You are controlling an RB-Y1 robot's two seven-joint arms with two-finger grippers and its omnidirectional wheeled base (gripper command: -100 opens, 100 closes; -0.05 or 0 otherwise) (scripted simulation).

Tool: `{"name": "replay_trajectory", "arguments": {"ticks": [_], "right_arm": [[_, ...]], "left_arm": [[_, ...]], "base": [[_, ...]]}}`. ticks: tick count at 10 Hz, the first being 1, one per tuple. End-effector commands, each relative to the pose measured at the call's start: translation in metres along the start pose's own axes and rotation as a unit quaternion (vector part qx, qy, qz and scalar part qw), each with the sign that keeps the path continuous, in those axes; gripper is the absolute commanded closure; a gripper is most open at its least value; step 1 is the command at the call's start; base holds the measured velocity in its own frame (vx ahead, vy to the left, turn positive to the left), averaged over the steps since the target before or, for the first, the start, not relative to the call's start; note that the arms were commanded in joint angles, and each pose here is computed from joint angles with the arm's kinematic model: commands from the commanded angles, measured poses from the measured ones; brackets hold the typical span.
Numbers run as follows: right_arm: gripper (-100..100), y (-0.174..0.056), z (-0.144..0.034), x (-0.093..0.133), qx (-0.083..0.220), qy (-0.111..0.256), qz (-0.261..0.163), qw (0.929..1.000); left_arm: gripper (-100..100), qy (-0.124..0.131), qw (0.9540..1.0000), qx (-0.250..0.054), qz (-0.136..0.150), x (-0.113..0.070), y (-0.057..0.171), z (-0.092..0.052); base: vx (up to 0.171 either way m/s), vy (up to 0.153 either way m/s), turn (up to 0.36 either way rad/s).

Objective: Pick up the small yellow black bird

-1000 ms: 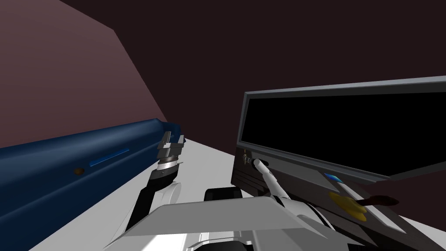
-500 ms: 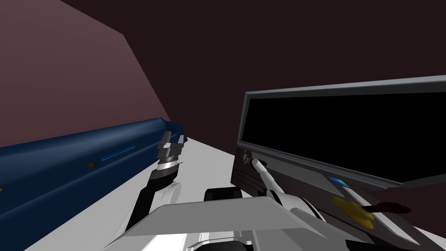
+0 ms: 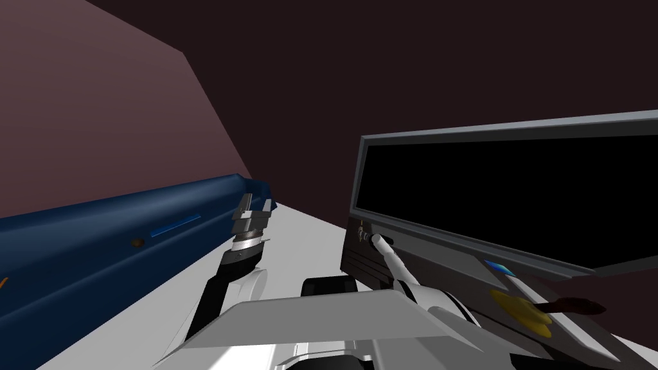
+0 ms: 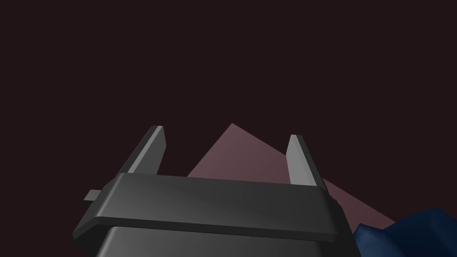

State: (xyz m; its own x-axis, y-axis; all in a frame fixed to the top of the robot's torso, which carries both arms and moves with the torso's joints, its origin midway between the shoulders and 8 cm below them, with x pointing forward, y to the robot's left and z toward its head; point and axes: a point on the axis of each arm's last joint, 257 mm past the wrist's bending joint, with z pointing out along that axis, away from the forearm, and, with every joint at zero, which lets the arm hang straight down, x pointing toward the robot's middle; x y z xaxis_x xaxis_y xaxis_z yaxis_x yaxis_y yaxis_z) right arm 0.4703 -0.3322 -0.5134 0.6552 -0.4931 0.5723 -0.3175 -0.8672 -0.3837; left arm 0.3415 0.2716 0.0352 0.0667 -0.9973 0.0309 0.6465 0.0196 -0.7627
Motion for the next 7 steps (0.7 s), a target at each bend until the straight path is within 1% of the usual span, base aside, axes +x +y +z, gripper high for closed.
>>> {"name": "replay_trajectory", "arguments": {"ticks": [1,2,3,7], "right_arm": [[100,0.0,0.0,0.0,0.0,0.0,0.0,1.0],[0,0.0,0.0,0.0,0.0,0.0,0.0,1.0],[100,0.001,-0.003,0.002,0.003,-0.001,-0.003,1.0],[100,0.004,-0.012,0.003,0.01,-0.006,-0.012,0.9999]], "left_arm": [[0,0.0,1.0,0.0,0.0,0.0,0.0,0.0],[0,0.0,1.0,0.0,0.0,0.0,0.0,0.0],[0,0.0,1.0,0.0,0.0,0.0,0.0,0.0],[0,0.0,1.0,0.0,0.0,0.0,0.0,0.0]], "base": [[0.0,0.0,0.0],[0.0,0.0,0.0],[0.021,0.017,-0.089],[0.023,0.03,-0.086]]}}
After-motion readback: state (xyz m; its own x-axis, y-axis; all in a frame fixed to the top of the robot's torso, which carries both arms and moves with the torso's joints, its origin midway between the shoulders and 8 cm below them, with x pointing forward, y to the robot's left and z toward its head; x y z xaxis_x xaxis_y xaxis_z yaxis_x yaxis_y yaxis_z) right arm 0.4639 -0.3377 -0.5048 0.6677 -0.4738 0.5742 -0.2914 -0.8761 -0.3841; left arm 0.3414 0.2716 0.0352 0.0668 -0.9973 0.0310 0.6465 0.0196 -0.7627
